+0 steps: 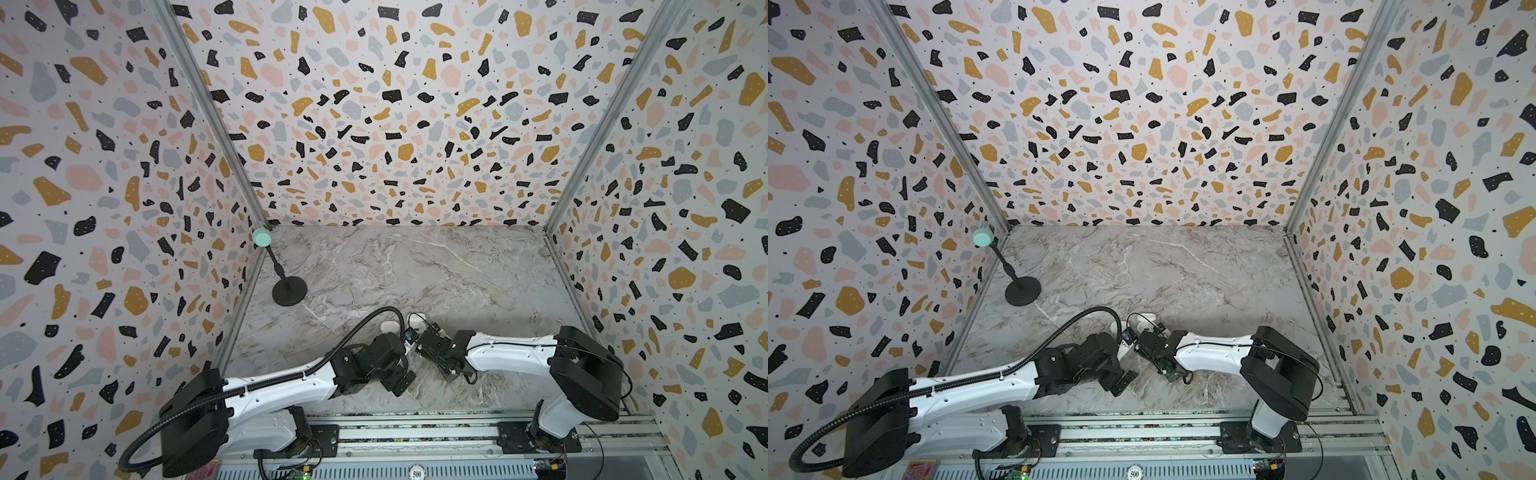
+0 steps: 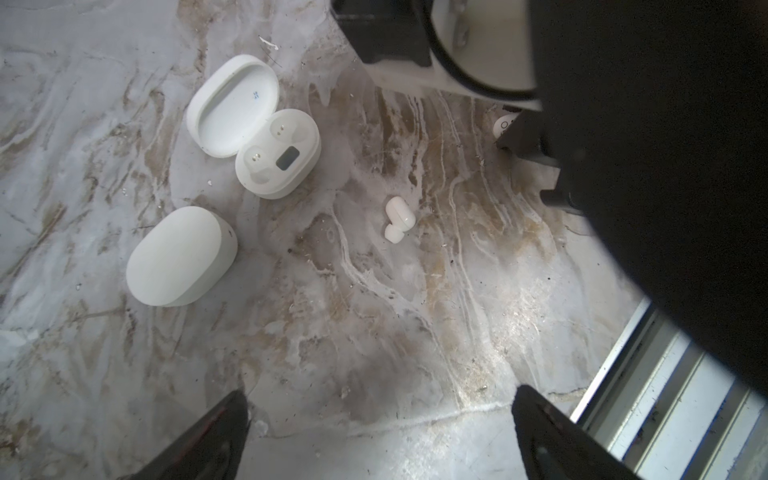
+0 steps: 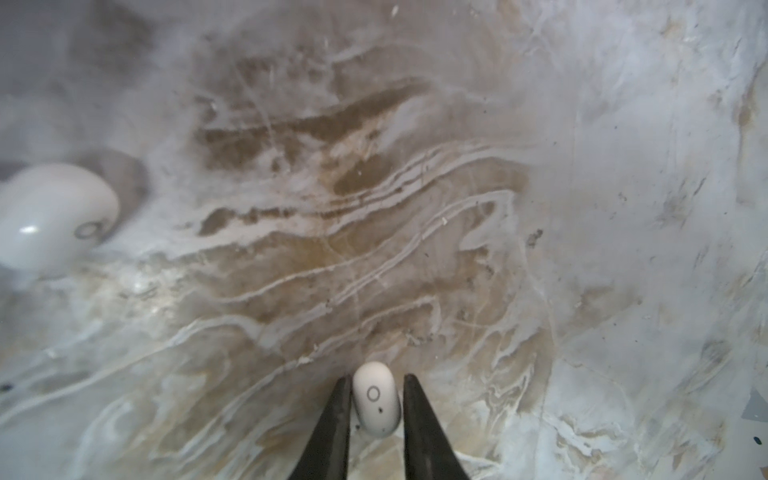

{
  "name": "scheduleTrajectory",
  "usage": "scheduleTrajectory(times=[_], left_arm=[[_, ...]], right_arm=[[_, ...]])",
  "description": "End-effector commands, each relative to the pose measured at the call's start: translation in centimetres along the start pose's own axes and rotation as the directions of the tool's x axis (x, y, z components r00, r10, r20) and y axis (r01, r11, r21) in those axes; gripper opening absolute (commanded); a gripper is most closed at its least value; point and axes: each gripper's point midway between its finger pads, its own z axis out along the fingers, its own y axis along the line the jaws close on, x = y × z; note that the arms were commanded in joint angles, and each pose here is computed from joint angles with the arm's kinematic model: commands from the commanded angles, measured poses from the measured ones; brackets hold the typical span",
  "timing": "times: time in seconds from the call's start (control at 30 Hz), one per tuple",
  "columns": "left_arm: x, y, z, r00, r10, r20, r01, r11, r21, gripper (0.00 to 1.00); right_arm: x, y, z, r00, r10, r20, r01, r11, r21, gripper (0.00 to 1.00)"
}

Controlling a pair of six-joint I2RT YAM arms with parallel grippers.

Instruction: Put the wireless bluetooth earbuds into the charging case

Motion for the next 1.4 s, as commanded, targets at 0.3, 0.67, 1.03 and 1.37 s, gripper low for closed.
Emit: scheduleTrajectory(times=[0.3, 0.67, 1.03, 1.37], left_arm=[[-1.7, -0.4, -0.7, 0.999, 0.007, 0.045, -0.007, 1.0, 0.012, 1.0], [-2.0, -0.4, -1.0, 0.998, 0.012, 0.055, -0.012, 1.0, 0.008, 1.0], [-4.7, 0.7, -4.0, 0.98, 0.01, 0.198, -0.002, 0.999, -0.038, 1.0], [-8.4, 3.4, -12.4, 0.829, -0.045, 0.557, 0.113, 0.99, -0.089, 1.0]], right_arm=[[-0.2, -0.3, -0.1, 1.0, 0.02, -0.001, -0.02, 0.999, -0.039, 0.22], [-1.2, -0.8, -1.6, 0.996, 0.069, 0.052, -0.065, 0.995, -0.079, 0.18], [-4.0, -0.8, -5.3, 0.964, 0.146, 0.224, -0.098, 0.973, -0.21, 0.17], [-8.2, -0.1, -10.2, 0.887, 0.205, 0.414, -0.043, 0.929, -0.368, 0.17]])
